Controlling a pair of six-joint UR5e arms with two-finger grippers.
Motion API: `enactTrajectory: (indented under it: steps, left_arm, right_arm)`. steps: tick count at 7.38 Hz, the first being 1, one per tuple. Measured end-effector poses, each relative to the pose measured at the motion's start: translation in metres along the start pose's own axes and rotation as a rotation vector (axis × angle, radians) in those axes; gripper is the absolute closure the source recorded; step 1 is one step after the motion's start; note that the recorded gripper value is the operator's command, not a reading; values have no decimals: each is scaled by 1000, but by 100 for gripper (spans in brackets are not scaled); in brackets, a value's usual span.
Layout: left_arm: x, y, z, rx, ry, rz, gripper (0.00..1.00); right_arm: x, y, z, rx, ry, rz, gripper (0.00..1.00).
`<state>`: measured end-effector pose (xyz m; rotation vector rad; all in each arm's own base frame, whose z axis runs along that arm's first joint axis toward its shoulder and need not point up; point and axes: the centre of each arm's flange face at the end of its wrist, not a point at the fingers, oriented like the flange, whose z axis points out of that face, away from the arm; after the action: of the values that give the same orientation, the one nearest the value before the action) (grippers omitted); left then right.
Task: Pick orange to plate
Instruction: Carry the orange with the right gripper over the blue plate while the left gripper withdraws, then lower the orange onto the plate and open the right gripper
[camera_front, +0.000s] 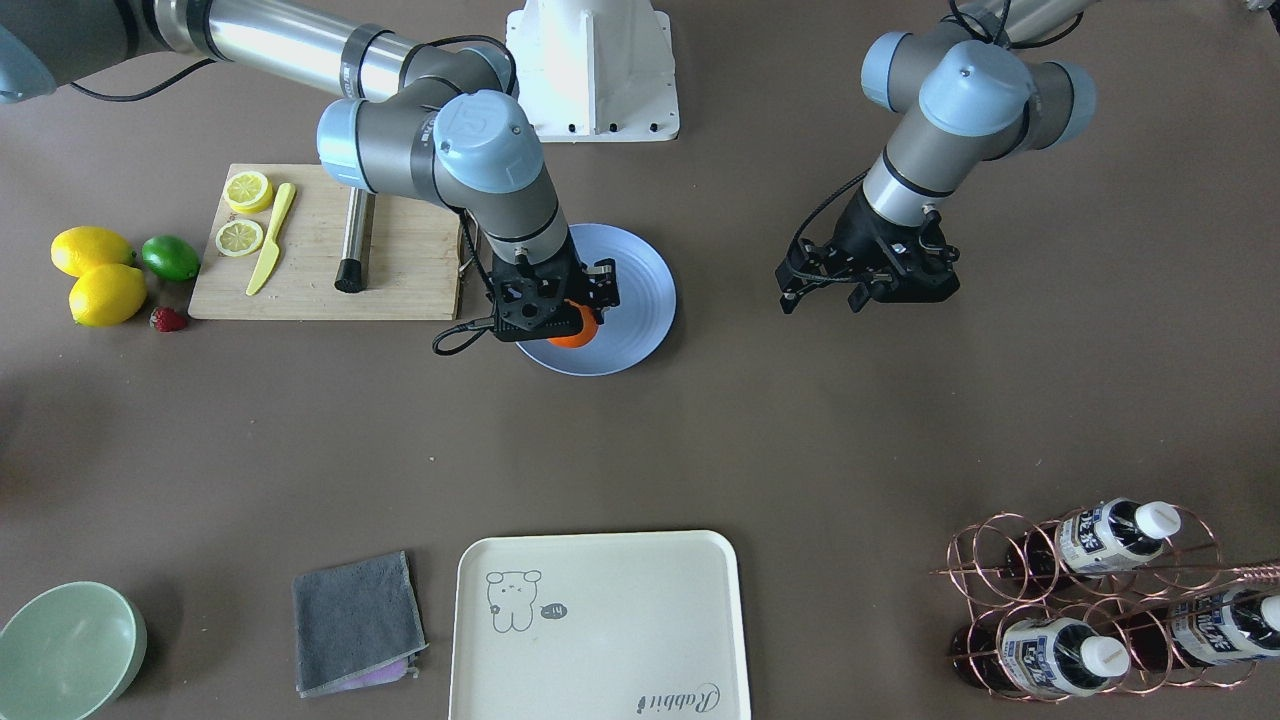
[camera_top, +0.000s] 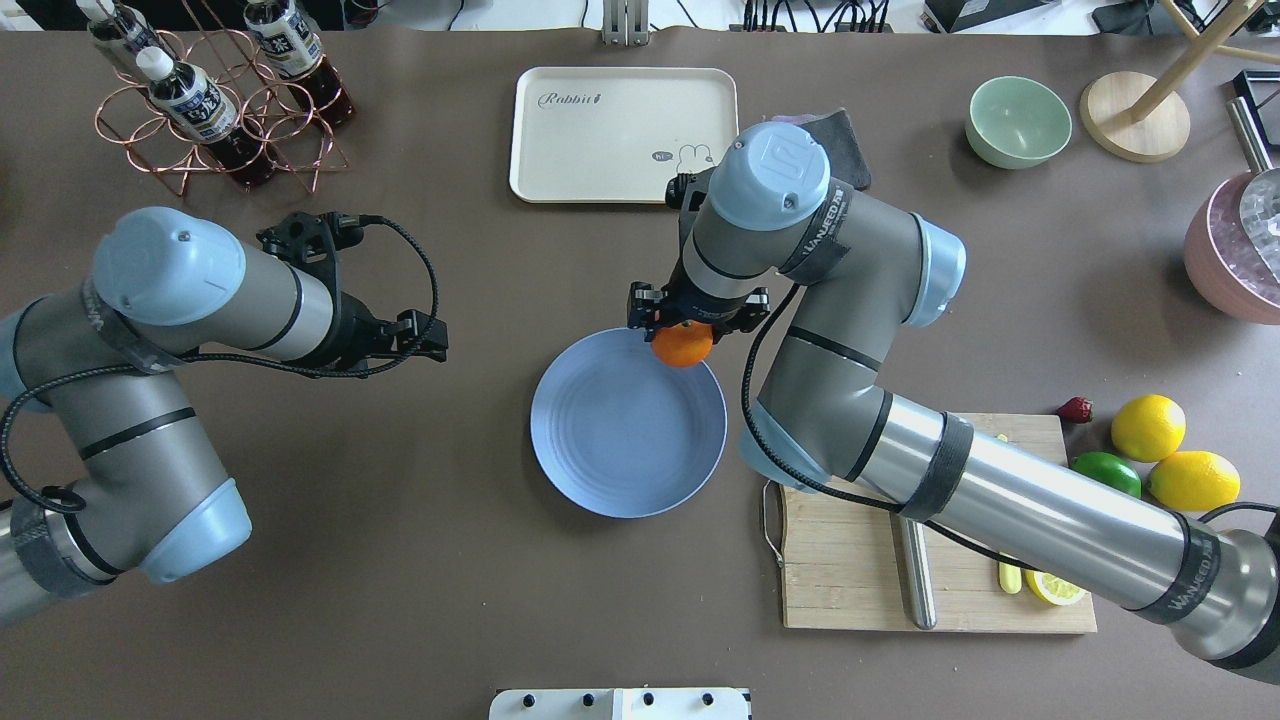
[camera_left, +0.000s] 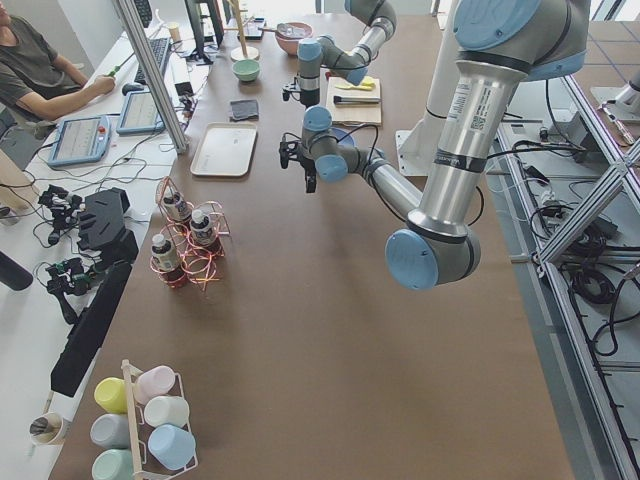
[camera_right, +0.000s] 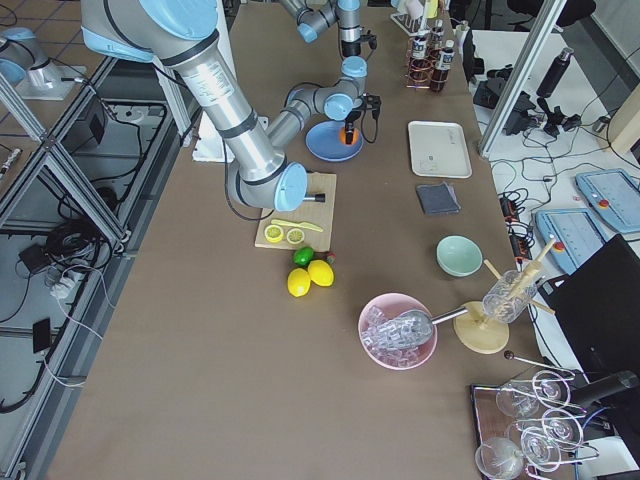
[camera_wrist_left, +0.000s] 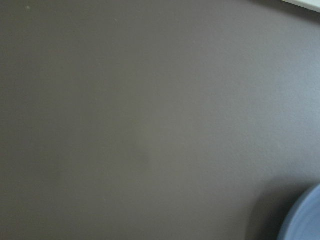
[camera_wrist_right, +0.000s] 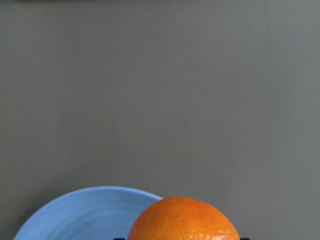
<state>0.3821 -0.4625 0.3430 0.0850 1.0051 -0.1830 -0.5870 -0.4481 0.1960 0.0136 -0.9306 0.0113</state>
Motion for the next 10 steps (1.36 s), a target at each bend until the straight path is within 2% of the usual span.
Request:
enactTrajectory:
  steps: [2,3,4,5,8,10]
  left_arm:
    - [-19,-17,-5,10,-18,-2,3]
    - [-24,-23,-7,17,-23,-7,3]
    - [-28,-25,-9,20,-26,-10,3]
    - [-29,-26,-9,21,-27,-11,3]
    - [-34,-34,-14,20,-32,-14,3]
    - [-61,-71,-61,4,-59,40,3]
  right_arm:
    - [-17,35,25,3,26,-14,100]
    - [-18,41,30,5,34,-17,67]
    - [-17,43,33,8,39,-18,25]
    - [-15,44,36,15,46,-19,0]
    - [-11,43,27,38,46,-20,0]
    - [21,17,-33,54,69,-5,0]
